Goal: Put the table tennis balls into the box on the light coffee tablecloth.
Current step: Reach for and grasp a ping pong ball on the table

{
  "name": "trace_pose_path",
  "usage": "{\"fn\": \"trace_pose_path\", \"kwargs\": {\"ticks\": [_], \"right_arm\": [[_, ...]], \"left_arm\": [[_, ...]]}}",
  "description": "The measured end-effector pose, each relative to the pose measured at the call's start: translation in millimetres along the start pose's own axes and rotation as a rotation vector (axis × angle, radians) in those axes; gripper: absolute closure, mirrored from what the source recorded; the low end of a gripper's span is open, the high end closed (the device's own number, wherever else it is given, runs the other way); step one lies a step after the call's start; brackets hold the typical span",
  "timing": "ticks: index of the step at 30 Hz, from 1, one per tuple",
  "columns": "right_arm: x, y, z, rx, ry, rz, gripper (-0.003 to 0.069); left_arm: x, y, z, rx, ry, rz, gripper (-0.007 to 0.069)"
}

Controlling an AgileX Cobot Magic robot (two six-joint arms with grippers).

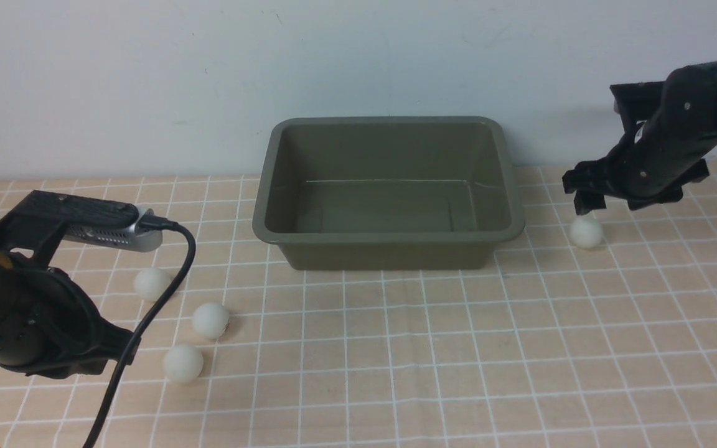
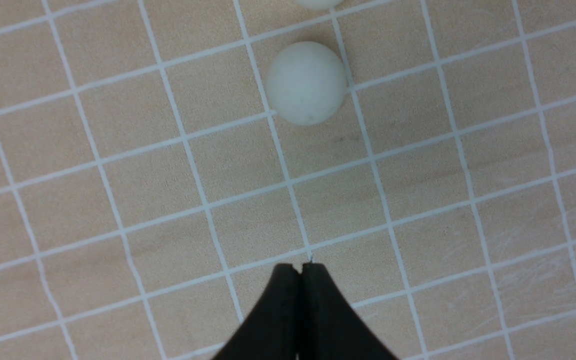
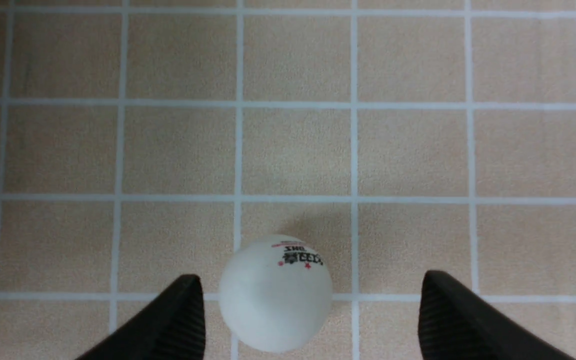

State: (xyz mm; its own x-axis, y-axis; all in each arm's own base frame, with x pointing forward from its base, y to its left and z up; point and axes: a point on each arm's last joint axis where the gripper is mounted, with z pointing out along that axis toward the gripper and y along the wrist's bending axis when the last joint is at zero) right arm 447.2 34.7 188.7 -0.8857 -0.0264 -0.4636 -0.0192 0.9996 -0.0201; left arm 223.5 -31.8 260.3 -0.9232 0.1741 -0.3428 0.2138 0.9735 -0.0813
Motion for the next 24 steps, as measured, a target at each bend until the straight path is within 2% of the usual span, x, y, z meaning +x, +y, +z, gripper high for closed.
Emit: {"fn": "trace_pose_path", "kwargs": {"ticks": [12, 24], "right_arm": [[-0.1, 3.7, 6.3, -0.038, -0.012, -0.024, 0.0139], [5.8, 4.4, 25.7, -0.037, 0.021, -0.033, 0.0139]], "left_arm": [[0.0, -0.1, 0.0, 0.001, 0.0, -0.001, 0.0694], [0.0, -0.1, 0.0, 0.001, 0.0, -0.001, 0.0694]]}}
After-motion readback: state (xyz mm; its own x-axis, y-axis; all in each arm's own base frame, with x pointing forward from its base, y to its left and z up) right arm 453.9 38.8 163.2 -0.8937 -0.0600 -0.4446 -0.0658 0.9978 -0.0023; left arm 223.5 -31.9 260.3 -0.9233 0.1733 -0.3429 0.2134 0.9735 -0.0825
